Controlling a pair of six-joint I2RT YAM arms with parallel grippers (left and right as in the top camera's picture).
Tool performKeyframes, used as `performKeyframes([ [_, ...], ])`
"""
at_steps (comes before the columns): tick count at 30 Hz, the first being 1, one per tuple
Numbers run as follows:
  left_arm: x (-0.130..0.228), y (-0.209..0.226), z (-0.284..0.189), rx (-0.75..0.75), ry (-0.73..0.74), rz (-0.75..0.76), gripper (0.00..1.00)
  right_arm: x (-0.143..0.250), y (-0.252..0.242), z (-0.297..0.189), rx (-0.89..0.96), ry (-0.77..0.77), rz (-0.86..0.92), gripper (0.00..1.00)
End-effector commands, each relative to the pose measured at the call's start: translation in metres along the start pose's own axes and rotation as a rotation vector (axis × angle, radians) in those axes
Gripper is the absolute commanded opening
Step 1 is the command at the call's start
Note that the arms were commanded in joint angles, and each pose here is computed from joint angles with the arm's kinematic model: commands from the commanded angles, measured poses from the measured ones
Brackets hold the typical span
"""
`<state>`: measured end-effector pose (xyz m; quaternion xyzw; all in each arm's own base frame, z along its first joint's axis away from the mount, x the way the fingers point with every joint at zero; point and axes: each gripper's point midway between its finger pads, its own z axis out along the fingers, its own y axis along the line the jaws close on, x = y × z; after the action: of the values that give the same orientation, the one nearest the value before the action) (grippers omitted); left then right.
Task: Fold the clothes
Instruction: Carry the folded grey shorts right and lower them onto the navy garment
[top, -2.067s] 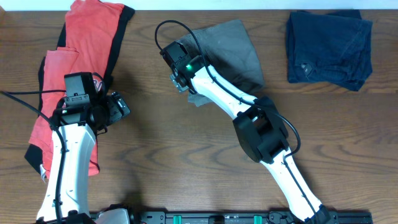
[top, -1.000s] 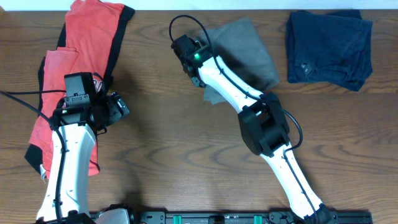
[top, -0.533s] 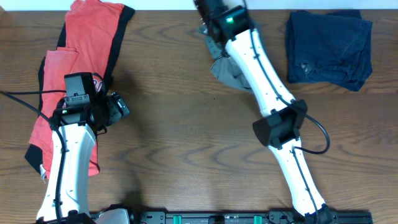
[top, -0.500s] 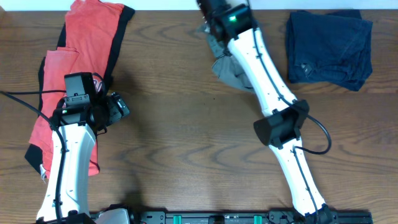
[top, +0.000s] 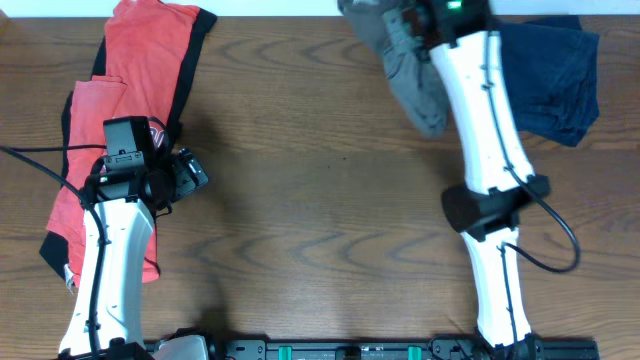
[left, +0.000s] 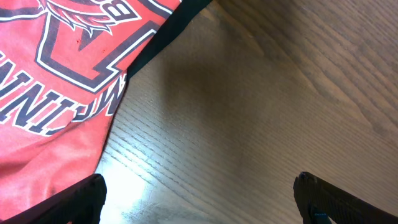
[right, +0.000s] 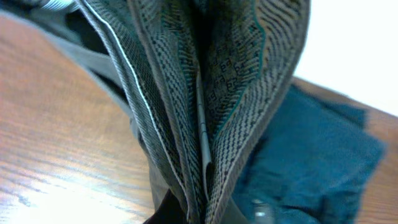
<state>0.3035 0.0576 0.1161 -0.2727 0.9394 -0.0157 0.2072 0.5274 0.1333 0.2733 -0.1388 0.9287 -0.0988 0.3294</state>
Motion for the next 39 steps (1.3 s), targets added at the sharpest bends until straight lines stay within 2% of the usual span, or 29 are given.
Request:
performKeyframes([
  [1, 0.003, 0.005, 0.004, -0.020, 0.014, 0.001, 0.98, -0.022, -0.050, -0.057, 0.086, -0.134, 0.050, 0.01],
  [6, 0.003, 0.005, 0.004, -0.021, 0.014, 0.001, 0.98, -0.024, -0.103, -0.076, 0.157, -0.185, 0.139, 0.01],
  [11, 0.003, 0.005, 0.004, -0.021, 0.014, 0.001, 0.98, -0.008, -0.169, -0.083, 0.308, -0.171, 0.250, 0.01],
  [17, 0.003, 0.005, 0.004, -0.021, 0.014, 0.002, 0.98, 0.021, -0.243, -0.081, 0.429, -0.136, 0.371, 0.01],
  [24, 0.003, 0.005, 0.004, -0.020, 0.014, 0.001, 0.98, 0.049, -0.300, -0.060, 0.504, -0.095, 0.451, 0.01],
  [30, 0.003, 0.005, 0.004, -0.020, 0.013, 0.001, 0.98, 0.075, -0.329, -0.018, 0.522, -0.023, 0.487, 0.01],
  [39, 0.003, 0.005, 0.004, -0.020, 0.013, -0.003, 0.98, 0.100, -0.326, 0.052, 0.467, 0.077, 0.465, 0.01],
])
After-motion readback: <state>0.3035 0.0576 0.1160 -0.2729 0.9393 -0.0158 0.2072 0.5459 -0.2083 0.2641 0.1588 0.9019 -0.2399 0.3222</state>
